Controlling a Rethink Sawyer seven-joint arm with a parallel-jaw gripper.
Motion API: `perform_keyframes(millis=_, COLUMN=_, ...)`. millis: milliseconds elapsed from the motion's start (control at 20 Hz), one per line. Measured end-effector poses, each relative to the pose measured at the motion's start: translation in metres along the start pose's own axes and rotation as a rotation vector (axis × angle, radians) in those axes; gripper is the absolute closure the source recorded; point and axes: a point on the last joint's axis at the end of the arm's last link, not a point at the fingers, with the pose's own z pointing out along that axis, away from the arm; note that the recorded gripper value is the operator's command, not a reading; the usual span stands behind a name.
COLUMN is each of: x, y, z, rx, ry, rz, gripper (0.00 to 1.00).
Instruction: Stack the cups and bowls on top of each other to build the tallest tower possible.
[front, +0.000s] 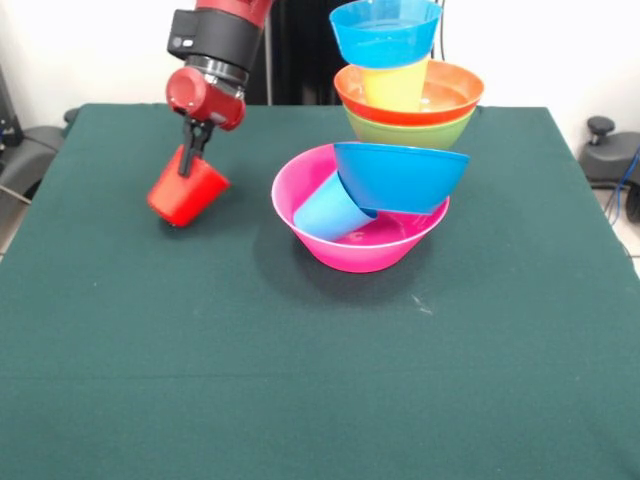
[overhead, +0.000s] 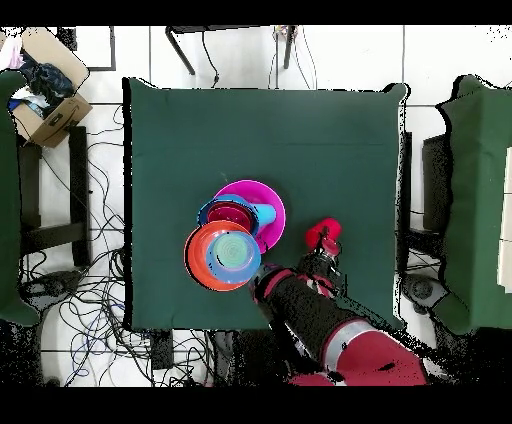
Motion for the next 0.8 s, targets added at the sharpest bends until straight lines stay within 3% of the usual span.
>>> perform_keyframes(millis=400, x=-0.029, y=-0.007, z=-0.017, rx=-0.105, ry=-0.066, rz=0.015, gripper=1.00)
perform_keyframes(millis=500, x=-0.032, y=-0.009, z=-0.019, rx=-0.119, ry=-0.074, rz=0.020, gripper=1.00)
perform_keyframes(millis=800, x=-0.036, y=-0.014, z=-0.029, rx=-0.219, ry=-0.131, rz=0.033, gripper=1.00)
